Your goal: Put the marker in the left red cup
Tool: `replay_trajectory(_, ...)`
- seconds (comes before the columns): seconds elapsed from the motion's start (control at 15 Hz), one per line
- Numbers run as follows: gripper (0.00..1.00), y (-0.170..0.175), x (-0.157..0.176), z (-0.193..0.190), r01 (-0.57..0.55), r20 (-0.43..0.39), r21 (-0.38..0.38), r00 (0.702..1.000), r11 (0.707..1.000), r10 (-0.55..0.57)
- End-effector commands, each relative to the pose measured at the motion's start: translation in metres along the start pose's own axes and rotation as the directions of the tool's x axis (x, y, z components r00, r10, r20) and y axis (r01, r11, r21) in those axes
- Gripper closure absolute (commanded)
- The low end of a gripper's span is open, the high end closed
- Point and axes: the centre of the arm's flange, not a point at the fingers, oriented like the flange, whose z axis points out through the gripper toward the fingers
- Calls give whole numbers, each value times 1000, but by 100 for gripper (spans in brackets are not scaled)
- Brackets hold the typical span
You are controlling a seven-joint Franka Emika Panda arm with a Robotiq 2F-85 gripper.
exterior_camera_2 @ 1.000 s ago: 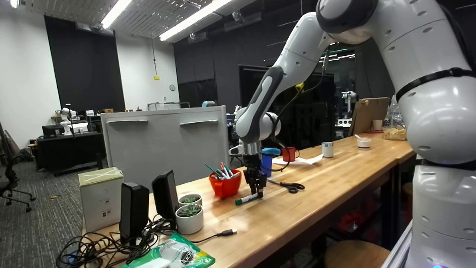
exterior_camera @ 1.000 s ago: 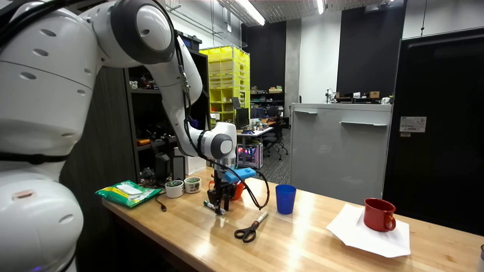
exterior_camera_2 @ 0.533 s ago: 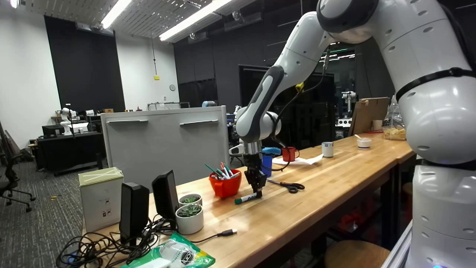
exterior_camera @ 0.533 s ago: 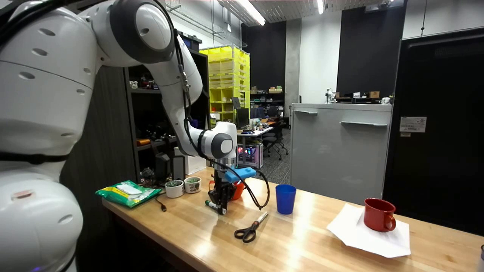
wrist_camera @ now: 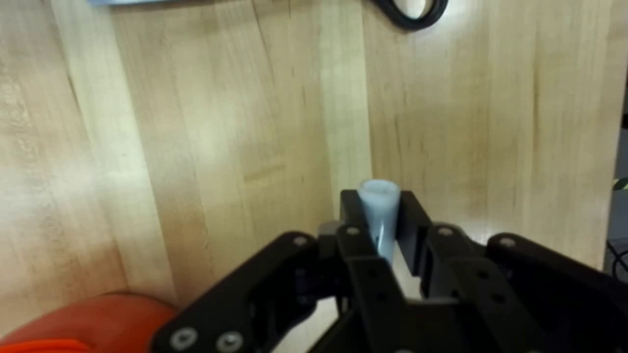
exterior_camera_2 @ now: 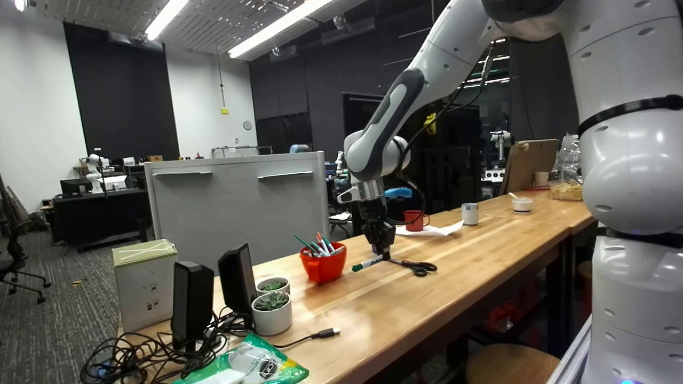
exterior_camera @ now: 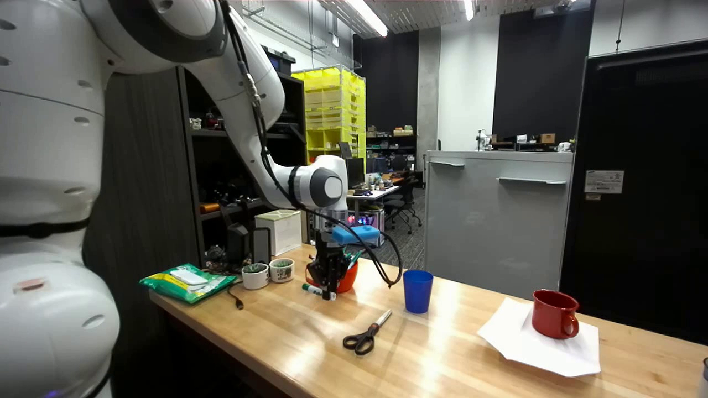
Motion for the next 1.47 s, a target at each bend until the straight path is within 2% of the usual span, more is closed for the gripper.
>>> replay_trajectory(0.0, 95, -27, -18, -41, 11, 59, -15, 998, 1000, -10)
replay_trajectory(0.33, 95, -12, -25, -98, 19, 149, -124, 989, 992, 0)
replay_trajectory(0.53, 95, 10, -14, -123, 24, 199, -192, 980, 981, 15)
replay_trajectory(0.73, 95, 30, 4, -132, 33, 258, -241, 966, 970, 31)
replay_trajectory(1.0, 95, 59, 26, -118, 41, 356, -293, 932, 955, 69)
replay_trajectory(1.4, 95, 93, 43, -73, 47, 452, -262, 889, 964, 79)
